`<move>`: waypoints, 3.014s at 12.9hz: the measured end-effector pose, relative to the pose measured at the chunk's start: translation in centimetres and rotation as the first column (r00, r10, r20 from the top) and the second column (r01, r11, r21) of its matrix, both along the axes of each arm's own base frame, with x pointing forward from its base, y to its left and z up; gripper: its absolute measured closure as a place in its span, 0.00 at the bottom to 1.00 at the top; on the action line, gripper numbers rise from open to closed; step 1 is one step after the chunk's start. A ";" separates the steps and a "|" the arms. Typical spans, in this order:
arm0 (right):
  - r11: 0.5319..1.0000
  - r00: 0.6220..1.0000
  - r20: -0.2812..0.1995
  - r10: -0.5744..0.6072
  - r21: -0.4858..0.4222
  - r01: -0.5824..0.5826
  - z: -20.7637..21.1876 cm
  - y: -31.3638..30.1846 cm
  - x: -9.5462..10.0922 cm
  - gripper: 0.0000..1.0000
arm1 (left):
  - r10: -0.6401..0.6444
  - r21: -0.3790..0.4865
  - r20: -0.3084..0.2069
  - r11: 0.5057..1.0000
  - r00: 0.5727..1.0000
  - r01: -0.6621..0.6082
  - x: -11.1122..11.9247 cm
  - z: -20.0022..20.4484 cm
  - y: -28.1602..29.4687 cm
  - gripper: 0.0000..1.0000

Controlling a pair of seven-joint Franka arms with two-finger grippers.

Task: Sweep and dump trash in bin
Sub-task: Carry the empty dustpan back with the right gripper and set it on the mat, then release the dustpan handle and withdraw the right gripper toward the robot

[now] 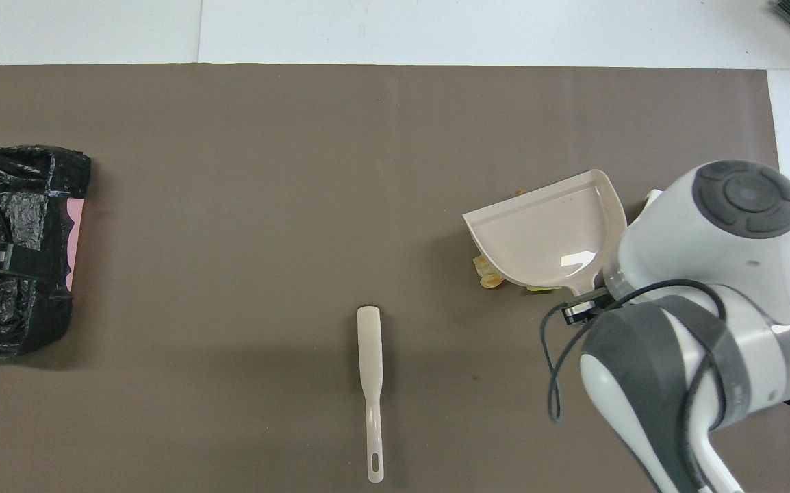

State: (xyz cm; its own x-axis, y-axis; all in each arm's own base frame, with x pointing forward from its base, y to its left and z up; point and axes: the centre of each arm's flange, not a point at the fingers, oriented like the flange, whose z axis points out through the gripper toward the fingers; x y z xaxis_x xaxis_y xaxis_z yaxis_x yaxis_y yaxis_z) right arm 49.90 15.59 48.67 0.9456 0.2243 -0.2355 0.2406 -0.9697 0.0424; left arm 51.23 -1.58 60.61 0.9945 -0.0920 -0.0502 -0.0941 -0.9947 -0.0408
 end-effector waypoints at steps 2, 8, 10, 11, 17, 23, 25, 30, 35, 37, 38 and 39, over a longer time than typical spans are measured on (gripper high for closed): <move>1.000 0.999 0.020 -0.029 -0.009 0.029 -1.1 4.9 0.4 0.69 | 0.000 0.000 0.000 1.000 1.000 0.000 0.0 0.0 0.0 0.00; 0.987 0.987 0.020 -0.161 0.031 0.160 -4.4 14.3 4.2 0.69 | -0.020 -0.005 0.030 1.000 0.999 0.020 0.3 0.3 -1.1 0.00; 0.977 0.977 0.032 -0.213 0.033 0.211 -5.8 17.8 5.7 0.69 | -0.027 -0.018 0.040 0.999 0.999 0.028 0.3 0.9 -1.6 0.00; 0.971 0.970 0.043 -0.238 0.036 0.236 -6.7 19.8 6.2 0.69 | -0.027 -0.033 0.049 0.999 0.998 0.028 0.3 1.6 -1.7 0.00; 0.958 0.958 0.057 -0.281 0.067 0.278 -11.3 25.1 6.9 0.69 | -0.016 -0.048 0.053 0.999 0.998 0.019 0.2 2.4 -1.3 0.00; 0.959 0.959 0.021 -0.281 0.042 0.280 -9.4 25.0 5.5 0.09 | -0.028 -0.048 0.018 0.998 0.999 0.029 0.1 1.9 -1.8 0.00; 0.952 0.952 0.021 -0.304 0.040 0.303 -7.3 24.9 4.0 0.00 | -0.039 -0.050 0.013 0.998 0.999 0.039 0.6 2.3 -2.2 0.00; 0.961 0.961 0.038 -0.275 0.053 0.273 -6.7 26.9 -3.6 0.00 | -0.040 -0.052 0.029 0.998 0.999 0.042 0.9 3.7 -2.3 0.00; 0.971 0.969 0.075 -0.235 0.070 0.230 -11.3 27.7 -15.4 0.00 | -0.035 -0.053 0.033 0.998 0.999 0.037 0.9 3.9 -2.0 0.00; 0.970 0.968 0.074 -0.241 0.048 0.238 -12.7 27.3 -19.1 0.00 | -0.038 -0.054 0.034 0.998 0.999 0.040 0.9 3.9 -2.2 0.00; 0.968 0.966 0.078 -0.248 0.045 0.245 -13.2 27.4 -20.5 0.00 | -0.040 -0.054 0.035 0.998 0.999 0.041 0.9 4.0 -2.3 0.00; 0.967 0.964 0.082 -0.254 0.043 0.251 -13.7 27.6 -21.6 0.00 | -0.040 -0.054 0.036 0.998 0.999 0.042 0.8 4.0 -2.3 0.00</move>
State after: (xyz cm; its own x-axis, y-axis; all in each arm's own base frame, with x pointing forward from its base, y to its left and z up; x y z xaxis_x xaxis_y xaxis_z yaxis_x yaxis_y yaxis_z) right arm 28.33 43.19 34.94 0.9889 -0.0187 -0.1474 -0.0158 -0.9997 0.0203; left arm 52.07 -3.88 64.63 0.9908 -0.1346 -0.0098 -0.1345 -0.9909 0.0095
